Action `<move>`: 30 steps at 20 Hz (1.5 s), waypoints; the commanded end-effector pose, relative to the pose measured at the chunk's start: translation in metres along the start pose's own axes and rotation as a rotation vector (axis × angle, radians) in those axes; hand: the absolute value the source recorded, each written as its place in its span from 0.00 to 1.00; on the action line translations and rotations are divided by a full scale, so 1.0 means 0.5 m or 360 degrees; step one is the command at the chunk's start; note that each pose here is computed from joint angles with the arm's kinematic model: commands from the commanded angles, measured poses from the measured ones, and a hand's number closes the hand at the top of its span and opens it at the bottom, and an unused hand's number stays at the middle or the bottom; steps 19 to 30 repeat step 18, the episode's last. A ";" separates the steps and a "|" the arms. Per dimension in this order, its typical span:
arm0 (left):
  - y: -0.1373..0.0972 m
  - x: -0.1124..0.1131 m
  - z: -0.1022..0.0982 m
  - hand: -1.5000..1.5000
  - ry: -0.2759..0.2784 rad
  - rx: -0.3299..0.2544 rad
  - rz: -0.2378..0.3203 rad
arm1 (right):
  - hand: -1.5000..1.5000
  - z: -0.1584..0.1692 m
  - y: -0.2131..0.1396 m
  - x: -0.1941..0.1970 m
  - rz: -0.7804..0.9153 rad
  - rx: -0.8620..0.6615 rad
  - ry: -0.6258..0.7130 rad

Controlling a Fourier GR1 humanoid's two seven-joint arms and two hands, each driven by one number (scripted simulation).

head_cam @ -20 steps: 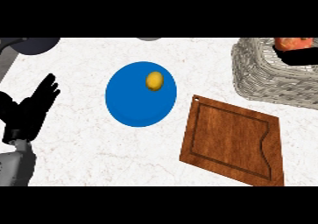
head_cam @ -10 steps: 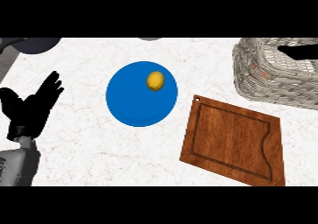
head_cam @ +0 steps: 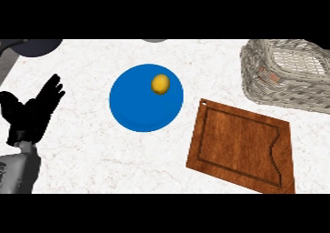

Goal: Pick the squash from the cutting board and place it in the basket

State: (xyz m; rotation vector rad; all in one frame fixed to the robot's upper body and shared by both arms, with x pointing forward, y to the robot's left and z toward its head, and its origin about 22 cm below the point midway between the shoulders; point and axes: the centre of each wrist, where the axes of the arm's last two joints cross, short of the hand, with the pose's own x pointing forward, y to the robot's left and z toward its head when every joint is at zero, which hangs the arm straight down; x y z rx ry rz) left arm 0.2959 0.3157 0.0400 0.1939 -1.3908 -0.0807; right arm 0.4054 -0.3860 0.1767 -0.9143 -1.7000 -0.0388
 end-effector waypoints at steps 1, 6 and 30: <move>0.001 -0.004 -0.003 0.50 0.0021 -0.0011 0.0007 | 0.00 -0.014 -0.070 -0.038 -0.0258 -0.0210 0.0088; 0.006 -0.031 0.010 0.50 0.0018 0.0026 0.0029 | 0.00 -0.009 -0.203 -0.091 -0.0416 -0.0266 0.0224; -0.006 0.000 -0.005 0.50 -0.0021 -0.0010 0.0019 | 0.00 0.071 -0.533 -0.210 -0.0329 0.0067 0.0292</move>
